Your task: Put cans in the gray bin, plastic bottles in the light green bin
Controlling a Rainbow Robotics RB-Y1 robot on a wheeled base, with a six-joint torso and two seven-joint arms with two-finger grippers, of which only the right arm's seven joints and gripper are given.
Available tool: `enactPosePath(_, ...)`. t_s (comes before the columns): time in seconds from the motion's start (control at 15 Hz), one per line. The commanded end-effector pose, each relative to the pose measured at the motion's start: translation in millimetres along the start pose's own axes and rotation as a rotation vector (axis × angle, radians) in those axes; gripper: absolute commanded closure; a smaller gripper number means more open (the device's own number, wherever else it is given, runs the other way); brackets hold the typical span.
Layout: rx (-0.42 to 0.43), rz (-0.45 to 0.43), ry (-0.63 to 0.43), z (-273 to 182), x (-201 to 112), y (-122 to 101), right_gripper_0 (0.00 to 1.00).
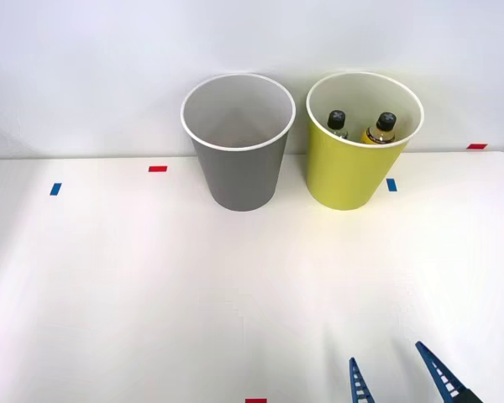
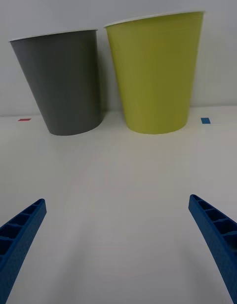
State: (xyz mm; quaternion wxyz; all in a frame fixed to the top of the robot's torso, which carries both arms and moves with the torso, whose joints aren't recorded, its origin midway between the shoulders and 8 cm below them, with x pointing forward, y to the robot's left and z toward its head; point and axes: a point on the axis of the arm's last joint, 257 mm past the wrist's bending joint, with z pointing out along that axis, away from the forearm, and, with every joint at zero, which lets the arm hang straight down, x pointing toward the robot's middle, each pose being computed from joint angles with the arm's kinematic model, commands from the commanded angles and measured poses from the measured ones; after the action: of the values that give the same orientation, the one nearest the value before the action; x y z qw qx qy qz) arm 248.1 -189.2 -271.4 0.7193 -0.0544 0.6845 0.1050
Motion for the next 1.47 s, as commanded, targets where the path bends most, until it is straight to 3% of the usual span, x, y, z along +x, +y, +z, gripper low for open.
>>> enactPosePath(0.07,0.020,-0.011,-0.006,-2.5,-1.4,-2.9,0.00)
enactPosePath(1.47,0.021,-0.017,-0.006,-2.6,-1.5,-4.2,0.00)
